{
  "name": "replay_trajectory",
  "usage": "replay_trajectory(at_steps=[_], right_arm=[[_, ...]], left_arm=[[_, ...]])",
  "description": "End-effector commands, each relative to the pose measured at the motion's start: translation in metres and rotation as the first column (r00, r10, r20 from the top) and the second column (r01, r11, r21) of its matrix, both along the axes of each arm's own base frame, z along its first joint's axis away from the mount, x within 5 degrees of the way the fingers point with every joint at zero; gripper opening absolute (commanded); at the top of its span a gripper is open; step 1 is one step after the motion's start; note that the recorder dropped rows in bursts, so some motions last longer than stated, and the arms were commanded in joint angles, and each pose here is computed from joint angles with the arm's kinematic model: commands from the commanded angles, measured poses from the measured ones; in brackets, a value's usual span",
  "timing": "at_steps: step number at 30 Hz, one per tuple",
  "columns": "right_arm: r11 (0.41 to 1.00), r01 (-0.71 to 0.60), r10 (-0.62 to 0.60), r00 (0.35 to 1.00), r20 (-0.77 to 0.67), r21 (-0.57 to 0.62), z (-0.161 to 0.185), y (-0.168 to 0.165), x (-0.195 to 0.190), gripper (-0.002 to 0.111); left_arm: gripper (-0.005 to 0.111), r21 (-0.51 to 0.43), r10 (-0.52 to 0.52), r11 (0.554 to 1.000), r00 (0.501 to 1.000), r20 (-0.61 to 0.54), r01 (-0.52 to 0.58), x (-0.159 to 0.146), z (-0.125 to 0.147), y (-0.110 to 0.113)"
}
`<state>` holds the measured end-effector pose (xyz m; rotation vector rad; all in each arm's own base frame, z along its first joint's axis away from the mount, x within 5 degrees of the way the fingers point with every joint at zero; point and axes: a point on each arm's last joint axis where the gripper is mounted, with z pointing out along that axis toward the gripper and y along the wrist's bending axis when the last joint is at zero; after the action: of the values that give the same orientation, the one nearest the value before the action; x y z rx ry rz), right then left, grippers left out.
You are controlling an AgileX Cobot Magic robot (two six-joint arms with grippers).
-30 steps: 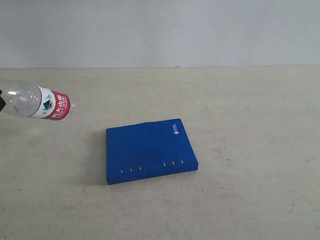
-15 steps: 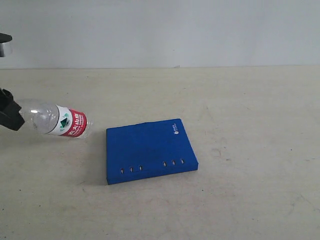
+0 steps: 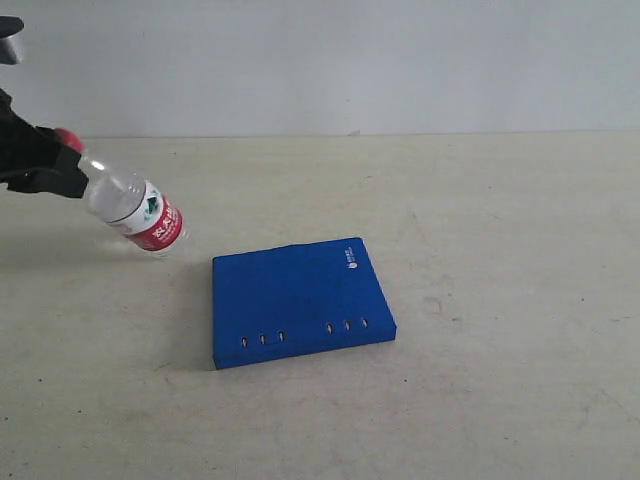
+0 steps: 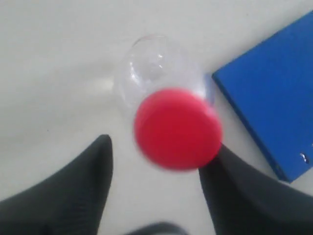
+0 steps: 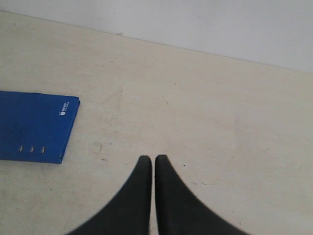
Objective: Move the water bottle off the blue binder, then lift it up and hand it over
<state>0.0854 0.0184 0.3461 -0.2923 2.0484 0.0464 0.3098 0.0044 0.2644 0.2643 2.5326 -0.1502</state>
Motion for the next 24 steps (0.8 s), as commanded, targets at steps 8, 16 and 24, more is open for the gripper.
replay_trajectory(at_steps=[8,16,24], right_arm=[[1.000,0.001,-0.001,1.000,0.007,0.002,0.000,-0.001,-0.001,0.000],[0.999,0.020,-0.017,0.998,-0.066,0.045,-0.005,0.000,-0.004,0.000],[0.915,-0.097,0.276,0.859,-0.431,0.392,-0.051,0.071,0.029,0.008]], left_arm=[[0.051,0.015,0.090,0.995,0.970,0.228,-0.096,0.024,0.007,0.007],[0.051,-0.005,0.029,1.000,0.987,0.161,-0.029,-0.007,0.032,-0.001],[0.051,-0.416,-0.091,0.907,0.994,-0.060,0.058,-0.051,0.014,-0.042]])
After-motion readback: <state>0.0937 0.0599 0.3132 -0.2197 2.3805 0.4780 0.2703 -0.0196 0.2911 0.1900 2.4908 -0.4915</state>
